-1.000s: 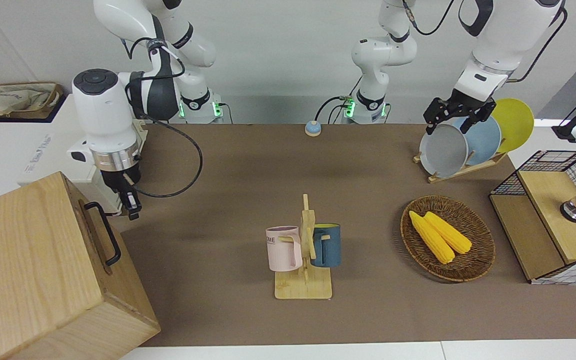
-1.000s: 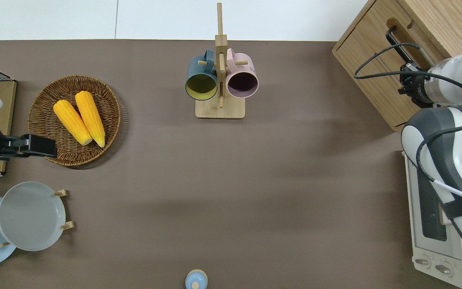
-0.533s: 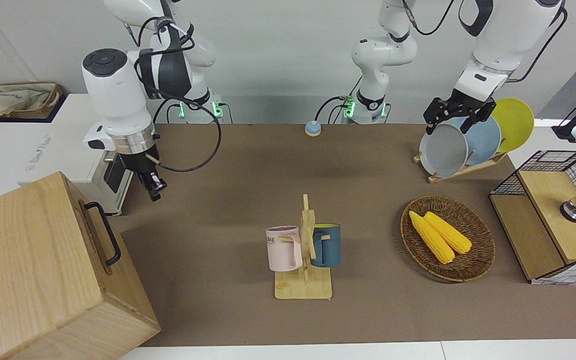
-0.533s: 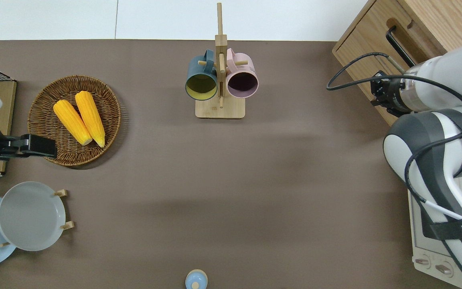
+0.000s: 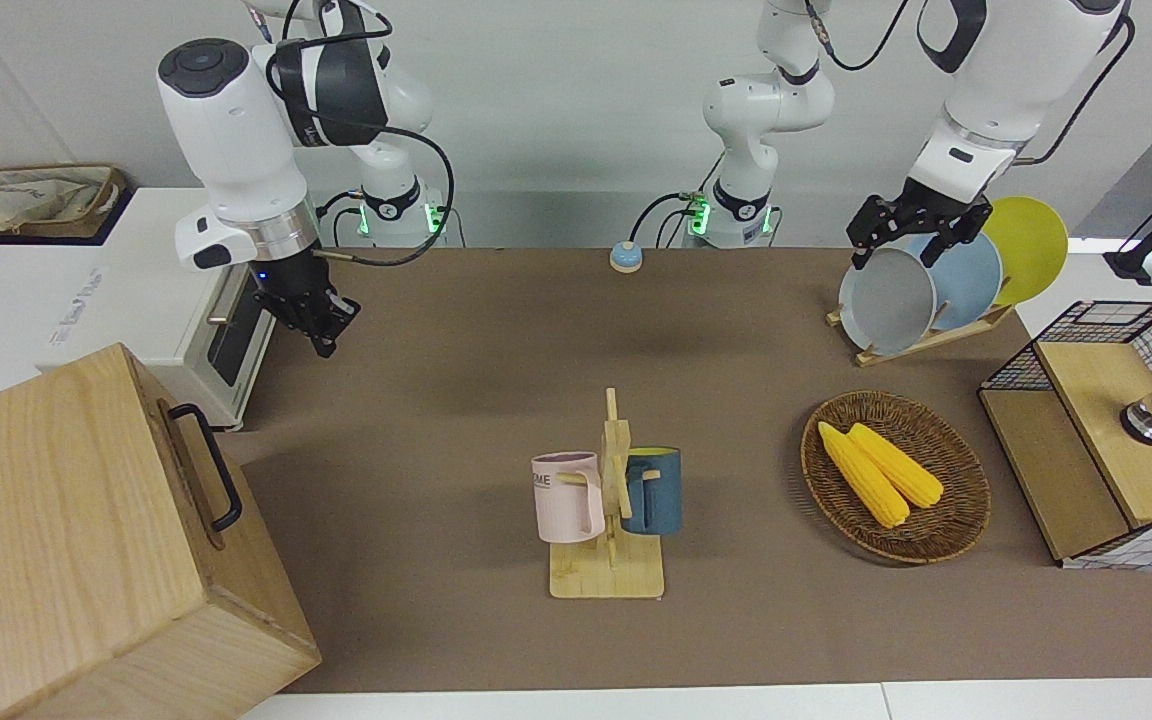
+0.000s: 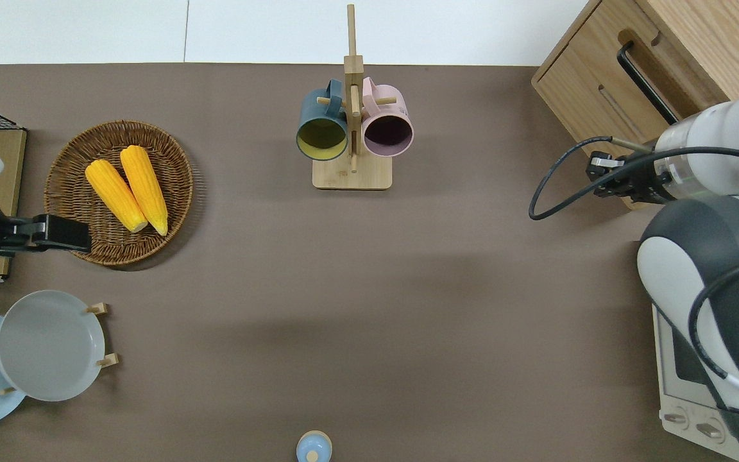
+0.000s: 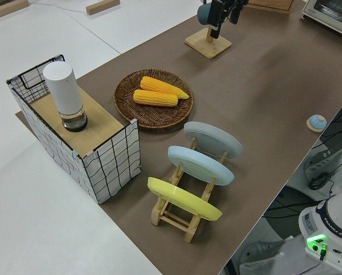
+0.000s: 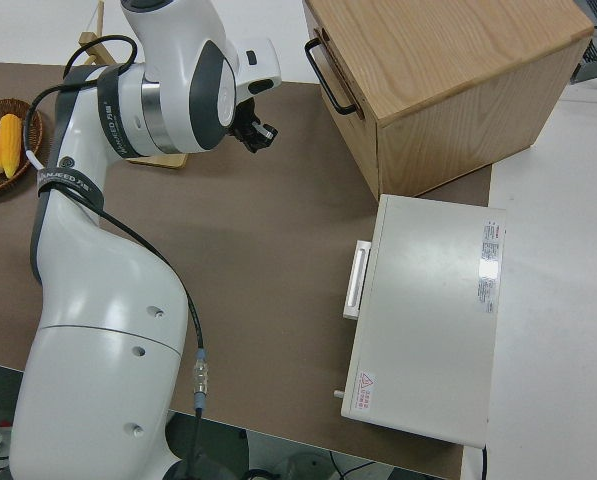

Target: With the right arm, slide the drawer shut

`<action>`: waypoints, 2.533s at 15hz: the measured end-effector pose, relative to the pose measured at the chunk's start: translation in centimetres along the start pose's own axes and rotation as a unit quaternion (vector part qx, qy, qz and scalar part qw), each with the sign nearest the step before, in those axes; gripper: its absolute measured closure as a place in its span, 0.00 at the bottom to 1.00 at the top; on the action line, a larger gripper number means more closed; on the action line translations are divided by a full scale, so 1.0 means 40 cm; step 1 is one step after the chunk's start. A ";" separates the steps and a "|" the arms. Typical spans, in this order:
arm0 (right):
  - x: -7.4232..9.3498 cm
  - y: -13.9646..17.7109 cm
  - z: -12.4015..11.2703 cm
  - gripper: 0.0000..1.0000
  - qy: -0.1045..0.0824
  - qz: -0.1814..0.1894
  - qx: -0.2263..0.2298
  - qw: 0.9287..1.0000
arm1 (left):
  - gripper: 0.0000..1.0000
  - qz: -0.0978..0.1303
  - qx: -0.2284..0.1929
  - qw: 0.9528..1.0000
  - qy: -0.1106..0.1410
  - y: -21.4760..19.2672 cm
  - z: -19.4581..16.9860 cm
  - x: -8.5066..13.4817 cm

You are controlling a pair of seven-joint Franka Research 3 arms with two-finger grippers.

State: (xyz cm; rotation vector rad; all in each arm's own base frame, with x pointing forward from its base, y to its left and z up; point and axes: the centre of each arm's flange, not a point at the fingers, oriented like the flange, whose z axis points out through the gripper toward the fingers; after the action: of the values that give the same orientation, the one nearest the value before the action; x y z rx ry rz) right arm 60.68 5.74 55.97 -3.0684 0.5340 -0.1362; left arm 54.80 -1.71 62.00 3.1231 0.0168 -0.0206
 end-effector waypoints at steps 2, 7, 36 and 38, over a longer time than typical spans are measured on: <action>-0.022 -0.001 -0.027 0.99 -0.009 -0.027 0.007 1.000 | 0.00 0.000 0.000 1.000 0.000 0.000 0.000 0.000; -0.066 0.001 -0.073 0.84 -0.029 -0.071 0.015 0.997 | 0.01 0.000 0.000 1.000 0.000 0.000 0.000 0.000; -0.121 0.071 -0.162 0.01 -0.040 -0.194 0.007 0.980 | 0.01 0.000 0.000 1.000 0.000 0.000 0.000 0.000; -0.121 0.072 -0.162 0.01 -0.040 -0.195 0.004 0.980 | 0.00 0.000 0.000 1.000 0.000 0.000 0.000 0.000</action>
State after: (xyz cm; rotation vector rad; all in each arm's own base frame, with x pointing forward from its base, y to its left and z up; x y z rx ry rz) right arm 54.61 4.60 61.90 -3.1116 -0.0775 -0.0205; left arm 54.80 -1.72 62.01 3.1231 0.0167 -0.0206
